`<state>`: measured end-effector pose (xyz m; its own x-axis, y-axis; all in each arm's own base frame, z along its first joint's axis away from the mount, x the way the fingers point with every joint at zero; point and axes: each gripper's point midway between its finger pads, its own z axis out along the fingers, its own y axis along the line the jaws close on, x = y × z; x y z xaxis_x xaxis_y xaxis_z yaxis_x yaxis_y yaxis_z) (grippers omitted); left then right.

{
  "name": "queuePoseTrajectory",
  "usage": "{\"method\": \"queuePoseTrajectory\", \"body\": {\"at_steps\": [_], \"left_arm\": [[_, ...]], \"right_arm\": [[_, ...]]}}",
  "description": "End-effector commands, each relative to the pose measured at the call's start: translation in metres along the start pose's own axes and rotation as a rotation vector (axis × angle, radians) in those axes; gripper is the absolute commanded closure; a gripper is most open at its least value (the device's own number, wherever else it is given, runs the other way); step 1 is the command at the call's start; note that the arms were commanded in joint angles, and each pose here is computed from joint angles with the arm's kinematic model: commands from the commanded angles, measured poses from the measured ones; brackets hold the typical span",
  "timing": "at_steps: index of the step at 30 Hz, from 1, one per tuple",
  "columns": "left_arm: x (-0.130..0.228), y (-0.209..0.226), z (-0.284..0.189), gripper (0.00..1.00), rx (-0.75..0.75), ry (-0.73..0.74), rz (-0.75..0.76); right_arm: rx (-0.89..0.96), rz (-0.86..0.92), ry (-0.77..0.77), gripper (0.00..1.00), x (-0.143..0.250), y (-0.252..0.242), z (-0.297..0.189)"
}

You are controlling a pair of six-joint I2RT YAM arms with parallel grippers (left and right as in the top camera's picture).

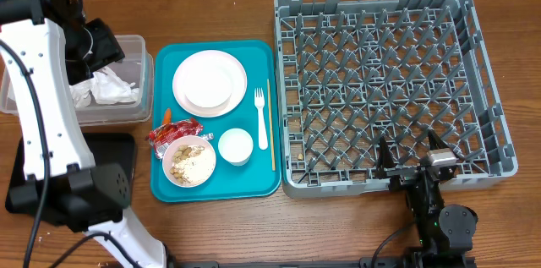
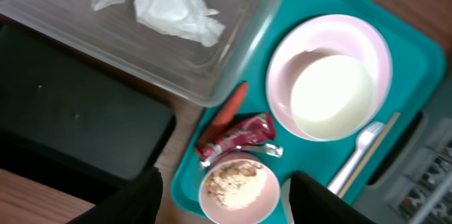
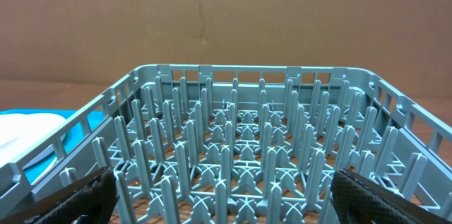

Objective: Sort waste into correct bins and load items into the dishwasher
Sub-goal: 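Lower the left gripper onto the red snack wrapper and grasp it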

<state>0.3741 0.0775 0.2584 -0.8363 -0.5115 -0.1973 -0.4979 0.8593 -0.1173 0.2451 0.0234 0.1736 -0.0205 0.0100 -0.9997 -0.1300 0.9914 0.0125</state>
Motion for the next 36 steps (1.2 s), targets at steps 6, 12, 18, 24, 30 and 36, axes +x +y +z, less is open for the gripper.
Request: {"method": "queuePoseTrajectory", "body": {"at_steps": [6,12,18,24,30,36], "left_arm": [[0.060,-0.020,-0.011,0.40,0.016,0.064,0.097],[0.090,-0.003,0.023,0.40,-0.132,0.123,0.097],[0.108,0.016,0.083,0.37,-0.216,0.186,0.122],[0.120,0.015,0.125,0.36,-0.174,0.214,0.239],[0.117,0.013,0.144,0.35,-0.153,0.185,0.294],[0.112,0.008,0.153,0.37,-0.123,0.157,0.348]], "right_arm": [[0.006,0.003,-0.005,0.00,0.002,-0.001,0.000],[0.006,0.003,-0.005,0.00,0.002,-0.001,0.000],[0.006,0.003,-0.005,0.00,0.002,-0.001,0.000],[0.006,0.003,-0.005,0.00,0.002,-0.001,0.000],[0.006,0.003,-0.005,0.00,0.002,-0.001,0.000],[0.006,0.003,-0.005,0.00,0.002,-0.001,0.000]]}}
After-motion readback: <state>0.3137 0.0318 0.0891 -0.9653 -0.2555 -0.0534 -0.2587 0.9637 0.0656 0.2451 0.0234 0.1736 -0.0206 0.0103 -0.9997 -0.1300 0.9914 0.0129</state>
